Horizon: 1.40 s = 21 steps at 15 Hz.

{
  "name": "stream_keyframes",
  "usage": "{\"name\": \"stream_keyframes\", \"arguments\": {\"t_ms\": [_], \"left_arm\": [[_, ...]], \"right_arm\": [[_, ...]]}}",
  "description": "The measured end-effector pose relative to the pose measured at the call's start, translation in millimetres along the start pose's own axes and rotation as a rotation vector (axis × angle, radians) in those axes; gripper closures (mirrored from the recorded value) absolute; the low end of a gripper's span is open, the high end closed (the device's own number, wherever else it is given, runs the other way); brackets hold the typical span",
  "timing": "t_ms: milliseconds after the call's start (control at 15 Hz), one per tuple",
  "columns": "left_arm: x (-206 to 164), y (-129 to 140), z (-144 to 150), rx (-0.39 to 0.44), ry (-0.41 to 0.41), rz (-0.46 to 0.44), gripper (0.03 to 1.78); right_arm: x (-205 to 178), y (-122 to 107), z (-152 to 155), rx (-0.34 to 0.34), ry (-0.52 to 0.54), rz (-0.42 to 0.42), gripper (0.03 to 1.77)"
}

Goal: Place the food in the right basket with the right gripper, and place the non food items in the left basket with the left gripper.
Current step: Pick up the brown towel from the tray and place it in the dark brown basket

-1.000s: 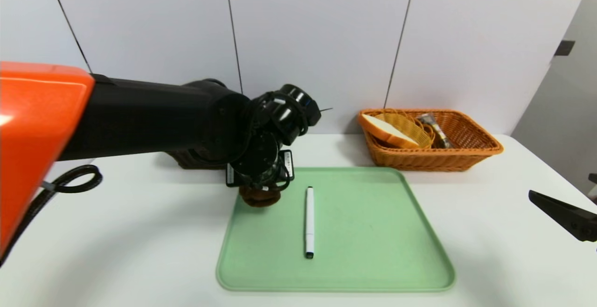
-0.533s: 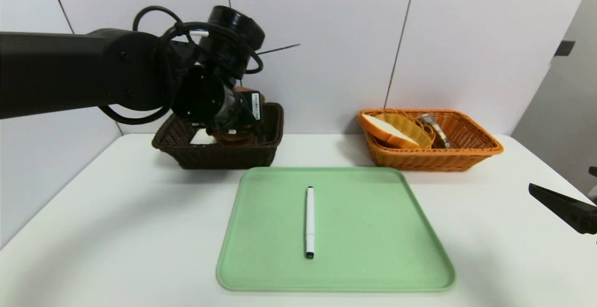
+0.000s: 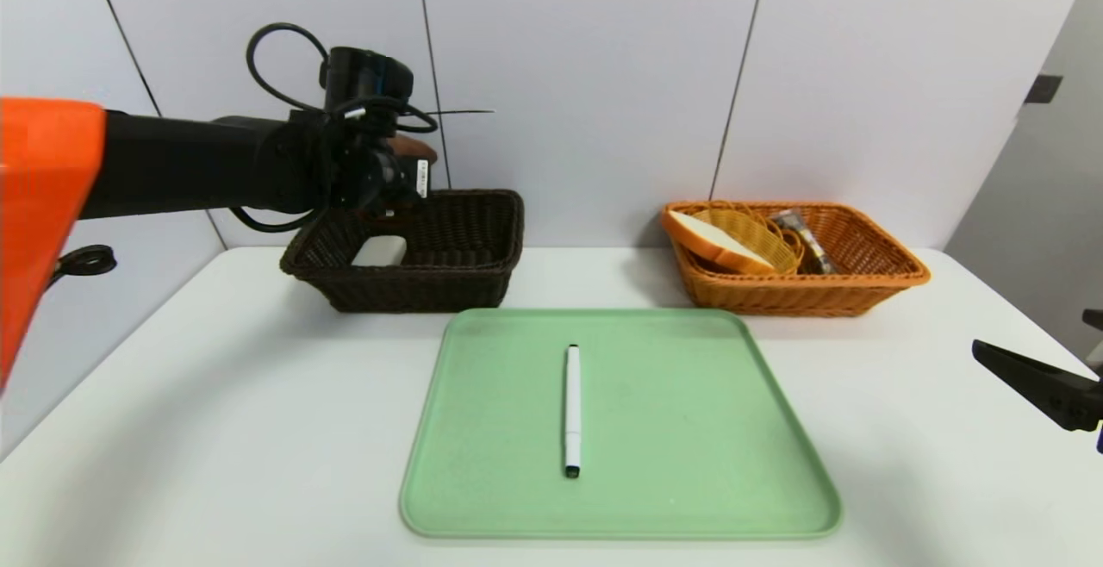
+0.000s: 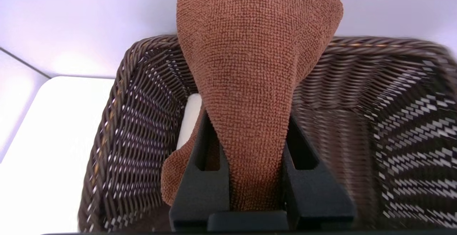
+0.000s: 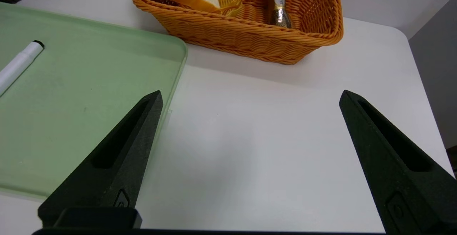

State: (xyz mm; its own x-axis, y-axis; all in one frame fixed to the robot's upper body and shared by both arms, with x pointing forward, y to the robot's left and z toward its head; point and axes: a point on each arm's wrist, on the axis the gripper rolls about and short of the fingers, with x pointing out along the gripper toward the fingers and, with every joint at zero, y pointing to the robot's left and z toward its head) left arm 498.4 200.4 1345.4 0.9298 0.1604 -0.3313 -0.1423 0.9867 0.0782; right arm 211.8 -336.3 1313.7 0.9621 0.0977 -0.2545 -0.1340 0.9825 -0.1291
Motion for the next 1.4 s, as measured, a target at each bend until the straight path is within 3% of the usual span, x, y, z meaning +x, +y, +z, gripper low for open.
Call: {"name": "stream_keyframes", "arguments": {"t_ms": [600, 933, 1400], "left_arm": [[42, 3, -35, 0.037, 0.094, 0.054, 1.44], [46, 10, -38, 0.032, 0.106, 0.074, 0.83], [21, 19, -16, 0.028, 0.065, 0.066, 0.4]], "right_arm": [[1, 0, 0, 0.002, 0.004, -0.001, 0.09], [2, 0, -1, 0.002, 0.006, 0.001, 0.09], [1, 0, -1, 0.001, 0.004, 0.001, 0.09]]}}
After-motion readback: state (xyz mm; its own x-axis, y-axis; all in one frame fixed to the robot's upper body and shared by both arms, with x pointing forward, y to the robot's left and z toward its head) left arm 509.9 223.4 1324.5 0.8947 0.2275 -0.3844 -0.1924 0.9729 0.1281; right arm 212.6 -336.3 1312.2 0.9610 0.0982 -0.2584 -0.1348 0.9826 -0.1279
